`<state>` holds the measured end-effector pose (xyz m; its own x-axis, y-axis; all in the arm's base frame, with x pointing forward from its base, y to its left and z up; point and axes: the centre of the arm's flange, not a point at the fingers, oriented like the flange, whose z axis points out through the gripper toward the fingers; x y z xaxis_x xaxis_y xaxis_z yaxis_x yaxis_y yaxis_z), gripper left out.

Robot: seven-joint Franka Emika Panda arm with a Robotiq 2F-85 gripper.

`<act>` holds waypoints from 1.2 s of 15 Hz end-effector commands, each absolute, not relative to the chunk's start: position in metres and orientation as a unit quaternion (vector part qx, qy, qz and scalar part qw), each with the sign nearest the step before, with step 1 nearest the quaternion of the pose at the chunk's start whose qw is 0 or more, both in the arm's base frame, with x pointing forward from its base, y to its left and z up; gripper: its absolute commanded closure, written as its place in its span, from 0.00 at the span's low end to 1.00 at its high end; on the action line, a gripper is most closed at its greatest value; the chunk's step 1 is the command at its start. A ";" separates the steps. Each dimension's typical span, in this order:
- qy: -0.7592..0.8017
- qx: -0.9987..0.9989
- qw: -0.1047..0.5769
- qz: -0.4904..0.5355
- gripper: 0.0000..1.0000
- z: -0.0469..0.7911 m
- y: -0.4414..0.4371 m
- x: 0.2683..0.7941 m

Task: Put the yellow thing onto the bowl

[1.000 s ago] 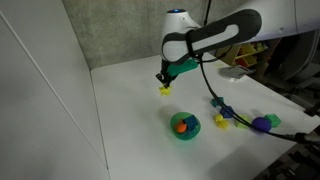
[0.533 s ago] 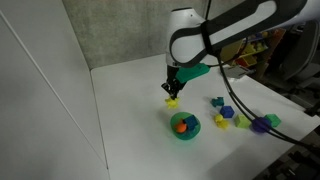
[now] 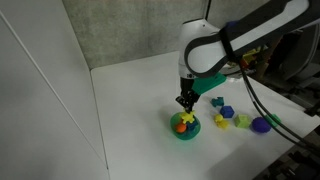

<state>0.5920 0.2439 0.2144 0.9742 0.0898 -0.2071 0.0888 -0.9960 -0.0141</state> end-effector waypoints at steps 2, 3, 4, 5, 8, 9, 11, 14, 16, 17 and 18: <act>-0.060 -0.989 0.016 0.136 0.95 0.206 0.229 0.564; -0.062 -0.988 0.017 0.140 0.95 0.202 0.228 0.561; -0.066 -0.988 0.019 0.140 0.95 0.197 0.227 0.560; -0.071 -0.987 0.023 0.143 0.95 0.194 0.227 0.558; -0.086 -0.986 0.034 0.137 0.95 0.185 0.227 0.557; -0.091 -0.986 0.038 0.132 0.95 0.182 0.227 0.558; -0.098 -0.986 0.043 0.124 0.95 0.177 0.228 0.560; -0.109 -0.985 0.050 0.122 0.67 0.171 0.227 0.561; -0.115 -0.984 0.054 0.125 0.60 0.174 0.226 0.560; -0.117 -0.982 0.061 0.137 0.51 0.180 0.224 0.558; -0.118 -0.980 0.065 0.144 0.42 0.185 0.224 0.557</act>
<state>0.5626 0.2303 0.1695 0.9434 0.2258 -0.2429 0.2048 -0.9728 -0.1085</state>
